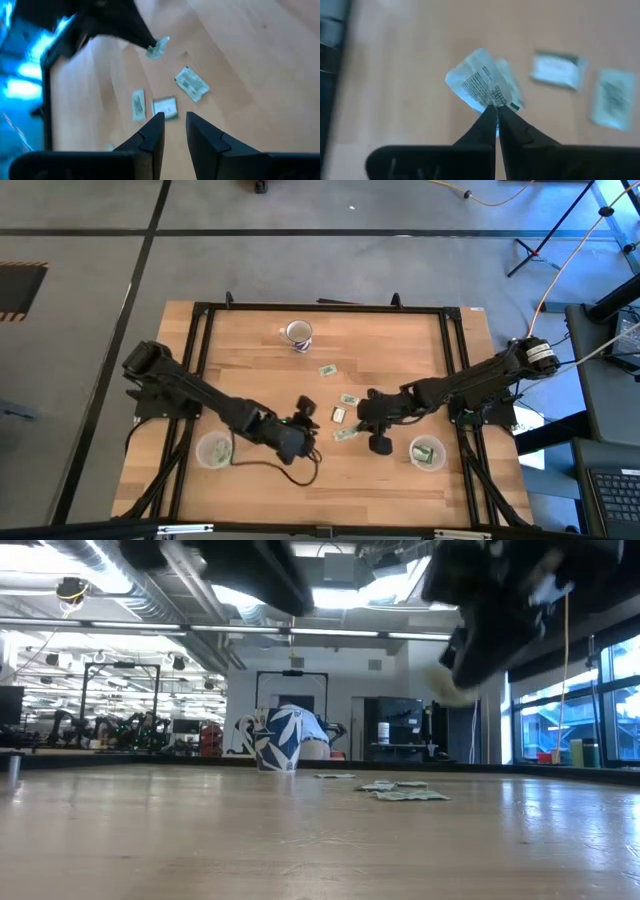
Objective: Pick and place Stevia / Truvia into bins
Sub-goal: Put the light green stevia packet into the left transparent container
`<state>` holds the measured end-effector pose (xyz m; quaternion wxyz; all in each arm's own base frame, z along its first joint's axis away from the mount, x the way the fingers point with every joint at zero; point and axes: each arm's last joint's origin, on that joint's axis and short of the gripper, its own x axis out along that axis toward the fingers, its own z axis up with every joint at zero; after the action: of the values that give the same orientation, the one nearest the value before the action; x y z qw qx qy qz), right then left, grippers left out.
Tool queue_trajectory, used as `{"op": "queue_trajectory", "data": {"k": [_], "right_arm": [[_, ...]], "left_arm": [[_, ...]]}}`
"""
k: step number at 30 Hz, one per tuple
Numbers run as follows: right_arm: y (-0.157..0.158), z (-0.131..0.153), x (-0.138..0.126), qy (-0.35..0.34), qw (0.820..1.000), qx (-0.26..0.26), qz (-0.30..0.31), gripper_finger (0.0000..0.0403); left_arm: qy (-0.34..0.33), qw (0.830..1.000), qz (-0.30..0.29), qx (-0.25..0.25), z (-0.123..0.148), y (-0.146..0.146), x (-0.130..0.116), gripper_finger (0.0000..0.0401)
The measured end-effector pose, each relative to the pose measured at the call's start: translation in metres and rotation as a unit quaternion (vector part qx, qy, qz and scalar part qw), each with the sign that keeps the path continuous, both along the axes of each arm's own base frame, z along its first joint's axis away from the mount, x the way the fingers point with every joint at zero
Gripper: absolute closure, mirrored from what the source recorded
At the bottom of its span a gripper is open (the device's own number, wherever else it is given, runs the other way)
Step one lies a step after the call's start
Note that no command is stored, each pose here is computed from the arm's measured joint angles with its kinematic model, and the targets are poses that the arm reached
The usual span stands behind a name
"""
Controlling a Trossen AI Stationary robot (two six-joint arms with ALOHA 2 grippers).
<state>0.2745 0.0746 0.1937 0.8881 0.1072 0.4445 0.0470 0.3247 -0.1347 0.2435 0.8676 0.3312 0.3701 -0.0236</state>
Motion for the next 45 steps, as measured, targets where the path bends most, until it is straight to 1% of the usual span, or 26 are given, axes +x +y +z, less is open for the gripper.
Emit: {"op": "queue_trajectory", "data": {"k": [2, 4, 7, 10, 16, 20, 24, 31, 35, 40, 42, 45], "right_arm": [[0.003, 0.006, 0.004, -0.030, 0.999, 0.026, 0.015, 0.0394], [0.004, 0.009, 0.006, -0.046, 0.998, 0.043, 0.027, 0.0394], [0.005, 0.012, 0.008, -0.060, 0.996, 0.050, 0.032, 0.0394], [0.005, 0.012, 0.008, -0.063, 0.996, 0.051, 0.032, 0.0394], [0.006, 0.013, 0.009, -0.071, 0.996, 0.053, 0.034, 0.0394], [0.006, 0.015, 0.010, -0.081, 0.995, 0.056, 0.035, 0.0394], [0.007, 0.016, 0.011, -0.089, 0.993, 0.067, 0.043, 0.0394], [0.008, 0.017, 0.012, -0.093, 0.992, 0.068, 0.042, 0.0394], [0.008, 0.019, 0.013, -0.103, 0.991, 0.071, 0.043, 0.0394], [0.008, 0.019, 0.013, -0.103, 0.991, 0.071, 0.043, 0.0394], [0.008, 0.019, 0.013, -0.104, 0.991, 0.071, 0.043, 0.0394], [0.008, 0.019, 0.013, -0.103, 0.991, 0.071, 0.042, 0.0394]], "left_arm": [[0.004, 0.999, -0.033, 0.039, -0.010, 0.000, 0.010, 0.0326], [-0.001, 0.996, -0.053, 0.072, -0.019, -0.001, 0.019, 0.0326], [-0.019, 0.992, -0.073, 0.097, -0.026, -0.003, 0.030, 0.0326], [-0.040, 0.990, -0.082, 0.103, -0.029, -0.004, 0.038, 0.0326], [-0.052, 0.992, -0.080, 0.080, -0.030, 0.001, 0.044, 0.0325], [-0.069, 0.992, -0.077, 0.073, -0.027, 0.002, 0.046, 0.0325], [-0.072, 0.992, -0.081, 0.065, -0.026, 0.005, 0.048, 0.0325], [-0.084, 0.990, -0.105, 0.041, -0.024, 0.004, 0.050, 0.0325], [-0.083, 0.990, -0.111, 0.037, -0.024, 0.004, 0.050, 0.0326], [-0.079, 0.986, -0.142, 0.036, -0.024, 0.002, 0.050, 0.0327], [-0.078, 0.986, -0.145, 0.037, -0.024, 0.001, 0.050, 0.0332], [-0.078, 0.986, -0.145, 0.037, -0.024, 0.001, 0.050, 0.0350]]}}
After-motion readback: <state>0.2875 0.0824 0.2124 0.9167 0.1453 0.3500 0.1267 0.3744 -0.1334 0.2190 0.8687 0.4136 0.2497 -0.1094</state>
